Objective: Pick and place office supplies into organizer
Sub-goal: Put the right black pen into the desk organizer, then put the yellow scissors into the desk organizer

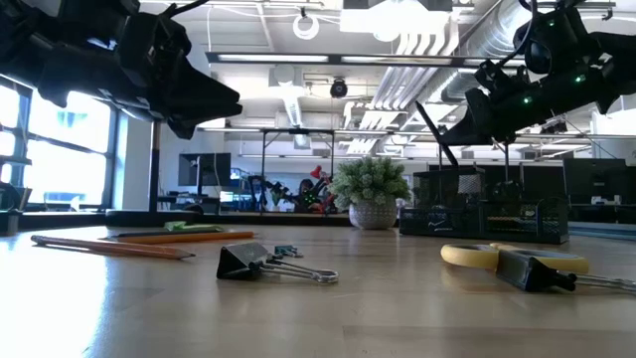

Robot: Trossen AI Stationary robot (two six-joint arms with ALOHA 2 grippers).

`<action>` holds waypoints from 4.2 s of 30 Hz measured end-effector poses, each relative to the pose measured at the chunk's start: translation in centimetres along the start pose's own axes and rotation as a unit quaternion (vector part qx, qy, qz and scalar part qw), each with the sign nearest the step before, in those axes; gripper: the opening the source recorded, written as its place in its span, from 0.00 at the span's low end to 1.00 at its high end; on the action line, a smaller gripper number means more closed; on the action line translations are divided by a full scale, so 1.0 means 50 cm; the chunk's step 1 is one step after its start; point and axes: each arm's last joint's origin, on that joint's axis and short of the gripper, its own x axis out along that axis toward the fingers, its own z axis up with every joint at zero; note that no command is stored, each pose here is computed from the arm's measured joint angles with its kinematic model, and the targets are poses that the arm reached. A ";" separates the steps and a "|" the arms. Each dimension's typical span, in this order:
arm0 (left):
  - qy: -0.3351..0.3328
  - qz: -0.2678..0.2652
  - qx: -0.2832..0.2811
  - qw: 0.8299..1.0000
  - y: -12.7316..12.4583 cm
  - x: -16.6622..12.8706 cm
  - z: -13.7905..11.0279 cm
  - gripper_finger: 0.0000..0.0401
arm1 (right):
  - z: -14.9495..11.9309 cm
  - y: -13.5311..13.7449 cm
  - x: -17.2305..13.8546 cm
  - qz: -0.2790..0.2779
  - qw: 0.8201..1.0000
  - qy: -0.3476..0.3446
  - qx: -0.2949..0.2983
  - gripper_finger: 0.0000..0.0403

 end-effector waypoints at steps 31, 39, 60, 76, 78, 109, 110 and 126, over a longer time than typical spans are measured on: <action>0.005 0.009 0.005 1.000 0.001 0.000 -0.002 0.32 | -0.015 -0.004 -0.001 -0.028 0.999 0.037 0.008 0.16; 0.005 0.009 0.005 1.000 0.001 0.000 -0.002 0.32 | -0.016 -0.005 -0.001 -0.032 0.999 0.040 0.000 0.28; -0.001 0.008 0.000 1.000 0.001 0.000 0.000 0.32 | 0.066 0.071 -0.012 0.187 0.979 -0.060 -0.060 0.34; -0.007 -0.007 -0.001 1.000 -0.001 0.000 0.003 0.32 | 0.041 0.245 0.005 0.349 0.898 0.157 -0.218 0.34; -0.008 -0.007 0.000 1.000 -0.001 0.000 0.003 0.32 | 0.050 0.272 0.006 0.368 0.879 0.187 -0.239 0.34; -0.036 0.011 0.074 0.997 -0.006 0.013 0.036 0.32 | -0.011 0.473 -0.038 0.392 0.718 0.369 -0.442 0.34; -0.037 0.011 0.074 0.997 -0.006 0.013 0.036 0.32 | -0.012 0.469 -0.037 0.389 0.711 0.370 -0.454 0.34; -0.003 0.015 0.052 0.999 -0.003 0.013 0.022 0.32 | -0.010 0.454 -0.001 0.427 0.664 0.333 -0.515 0.47</action>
